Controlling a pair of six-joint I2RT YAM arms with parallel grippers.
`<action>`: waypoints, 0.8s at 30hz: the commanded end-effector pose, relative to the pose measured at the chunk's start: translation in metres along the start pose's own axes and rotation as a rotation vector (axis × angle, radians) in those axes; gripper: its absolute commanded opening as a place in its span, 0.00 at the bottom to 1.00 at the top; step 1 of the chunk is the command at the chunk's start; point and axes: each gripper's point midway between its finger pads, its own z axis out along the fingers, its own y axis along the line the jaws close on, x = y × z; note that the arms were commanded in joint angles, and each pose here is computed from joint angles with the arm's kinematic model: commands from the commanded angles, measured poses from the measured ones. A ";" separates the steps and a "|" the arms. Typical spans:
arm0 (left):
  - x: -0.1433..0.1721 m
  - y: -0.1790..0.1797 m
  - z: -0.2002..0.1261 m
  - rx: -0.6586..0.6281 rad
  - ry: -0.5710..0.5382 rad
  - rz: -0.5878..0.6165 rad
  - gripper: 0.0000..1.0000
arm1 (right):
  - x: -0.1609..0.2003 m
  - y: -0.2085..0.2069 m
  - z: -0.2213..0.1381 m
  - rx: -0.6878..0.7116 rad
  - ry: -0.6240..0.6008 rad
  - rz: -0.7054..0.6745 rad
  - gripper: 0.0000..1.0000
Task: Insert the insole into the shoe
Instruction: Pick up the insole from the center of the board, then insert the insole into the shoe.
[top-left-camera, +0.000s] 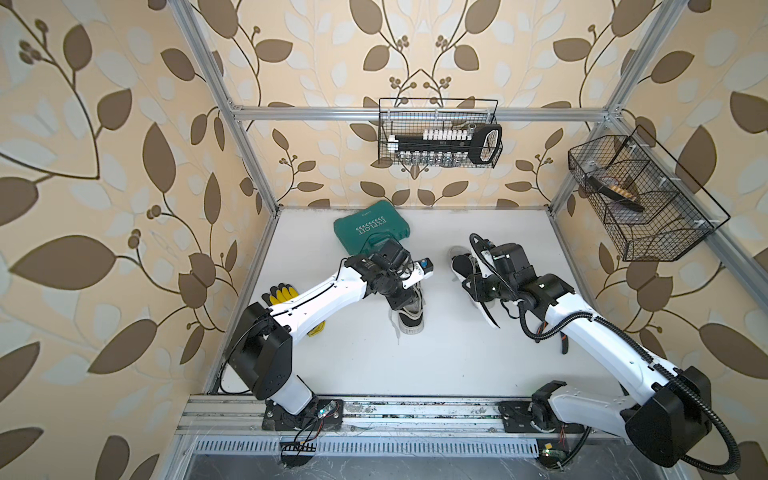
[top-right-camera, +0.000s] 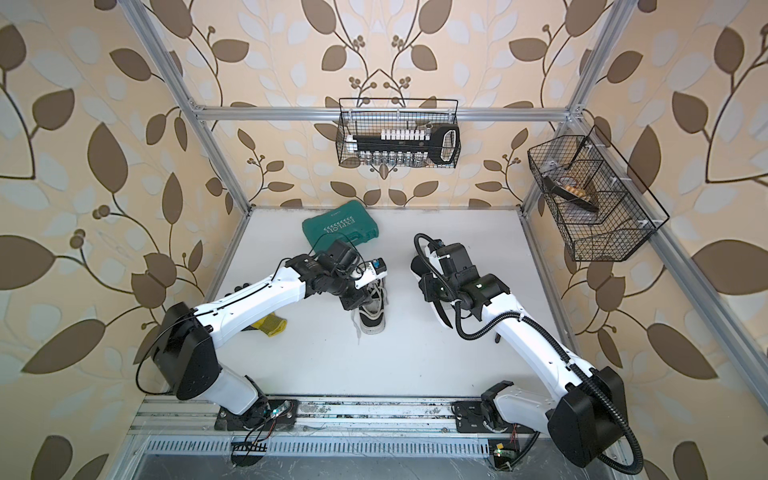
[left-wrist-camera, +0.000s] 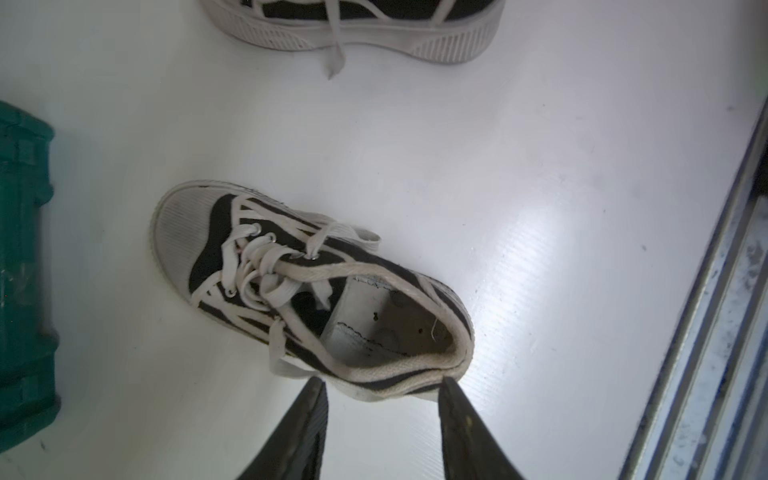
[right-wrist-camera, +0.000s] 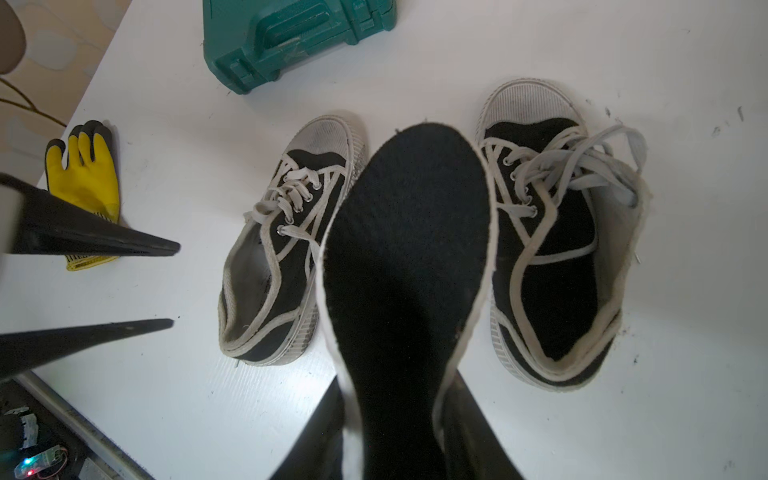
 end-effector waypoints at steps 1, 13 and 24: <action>0.000 0.002 0.010 -0.012 0.053 0.160 0.41 | 0.007 0.000 -0.004 -0.019 0.024 -0.010 0.35; 0.013 0.020 0.049 -0.055 0.198 0.178 0.34 | 0.008 -0.011 -0.007 -0.015 0.024 0.013 0.35; 0.019 0.044 0.072 -0.241 0.259 0.240 0.49 | 0.004 -0.014 -0.010 -0.024 0.018 0.030 0.34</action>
